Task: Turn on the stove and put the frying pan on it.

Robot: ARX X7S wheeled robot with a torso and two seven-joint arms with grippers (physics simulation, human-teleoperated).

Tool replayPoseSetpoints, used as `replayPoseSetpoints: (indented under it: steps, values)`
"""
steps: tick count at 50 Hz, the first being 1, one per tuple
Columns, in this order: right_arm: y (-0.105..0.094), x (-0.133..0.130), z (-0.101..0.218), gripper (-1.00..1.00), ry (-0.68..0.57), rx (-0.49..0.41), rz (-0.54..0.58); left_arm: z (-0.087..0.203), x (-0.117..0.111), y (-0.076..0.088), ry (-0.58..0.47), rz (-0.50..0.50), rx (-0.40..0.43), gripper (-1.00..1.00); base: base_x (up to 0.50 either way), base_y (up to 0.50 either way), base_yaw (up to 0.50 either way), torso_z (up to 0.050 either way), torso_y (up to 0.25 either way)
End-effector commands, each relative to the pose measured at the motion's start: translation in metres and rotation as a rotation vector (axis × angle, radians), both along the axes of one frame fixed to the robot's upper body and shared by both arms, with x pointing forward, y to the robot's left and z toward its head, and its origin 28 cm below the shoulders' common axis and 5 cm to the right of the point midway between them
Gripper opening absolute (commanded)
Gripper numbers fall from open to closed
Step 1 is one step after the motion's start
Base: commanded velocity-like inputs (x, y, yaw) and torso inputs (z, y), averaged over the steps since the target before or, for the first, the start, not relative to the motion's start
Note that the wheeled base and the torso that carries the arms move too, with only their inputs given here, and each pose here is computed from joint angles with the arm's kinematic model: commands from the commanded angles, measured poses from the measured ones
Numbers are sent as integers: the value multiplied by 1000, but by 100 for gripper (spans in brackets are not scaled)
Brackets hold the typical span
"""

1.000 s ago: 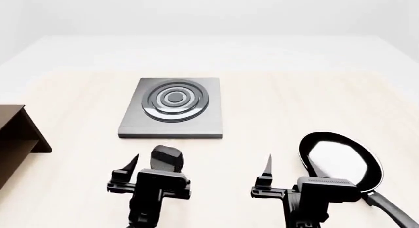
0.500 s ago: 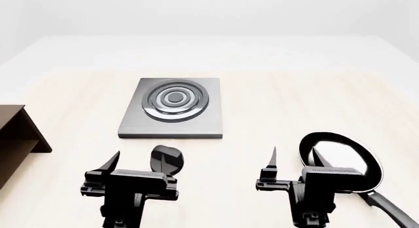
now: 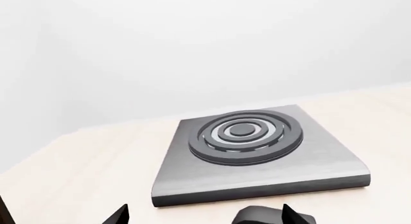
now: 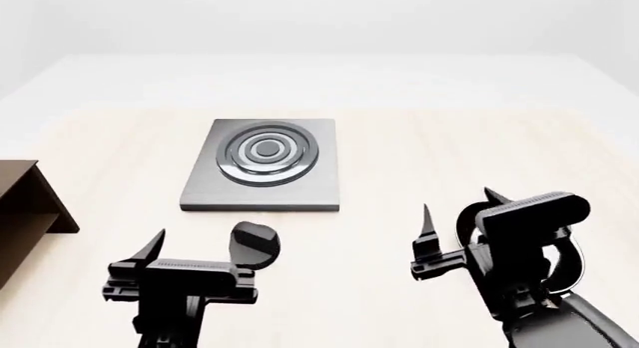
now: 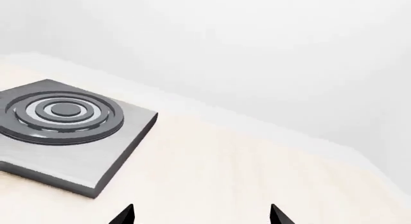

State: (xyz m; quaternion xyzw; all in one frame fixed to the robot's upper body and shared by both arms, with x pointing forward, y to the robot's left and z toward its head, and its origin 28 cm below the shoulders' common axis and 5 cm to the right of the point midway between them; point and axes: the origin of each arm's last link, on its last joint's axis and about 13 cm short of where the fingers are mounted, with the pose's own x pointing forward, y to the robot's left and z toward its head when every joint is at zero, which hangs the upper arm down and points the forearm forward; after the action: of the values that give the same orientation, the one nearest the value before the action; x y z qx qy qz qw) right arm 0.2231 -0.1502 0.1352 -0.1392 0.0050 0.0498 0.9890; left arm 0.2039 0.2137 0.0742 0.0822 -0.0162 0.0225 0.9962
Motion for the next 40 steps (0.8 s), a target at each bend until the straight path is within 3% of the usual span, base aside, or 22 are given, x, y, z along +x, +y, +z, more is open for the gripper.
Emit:
replayPoseSetpoints:
  steps: [1, 7, 12, 15, 20, 27, 40]
  values:
    - [-23, 4, 26, 100, 163, -118, 67, -4, 3, -1, -5, -34, 4, 100, 0, 0, 0, 0, 0]
    - [-38, 5, 40, 100, 213, -256, 73, -6, 4, 1, 1, -32, -2, 100, 0, 0, 0, 0, 0]
    - [-42, 1, 44, 100, 234, -438, 103, -8, 4, 0, 2, -40, -1, 100, 0, 0, 0, 0, 0]
    - [-44, -2, 44, 100, 288, -482, 88, -9, 3, 1, 4, -41, -4, 100, 0, 0, 0, 0, 0]
    - [-53, -3, 44, 100, 398, -494, 64, -11, 3, 4, 7, -39, -7, 100, 0, 0, 0, 0, 0]
    - [-69, 4, 48, 100, 557, -582, 8, -16, 3, 5, 12, -38, -15, 100, 0, 0, 0, 0, 0]
    - [-87, 9, 52, 100, 695, -630, 6, -18, 3, 5, 17, -38, -16, 100, 0, 0, 0, 0, 0]
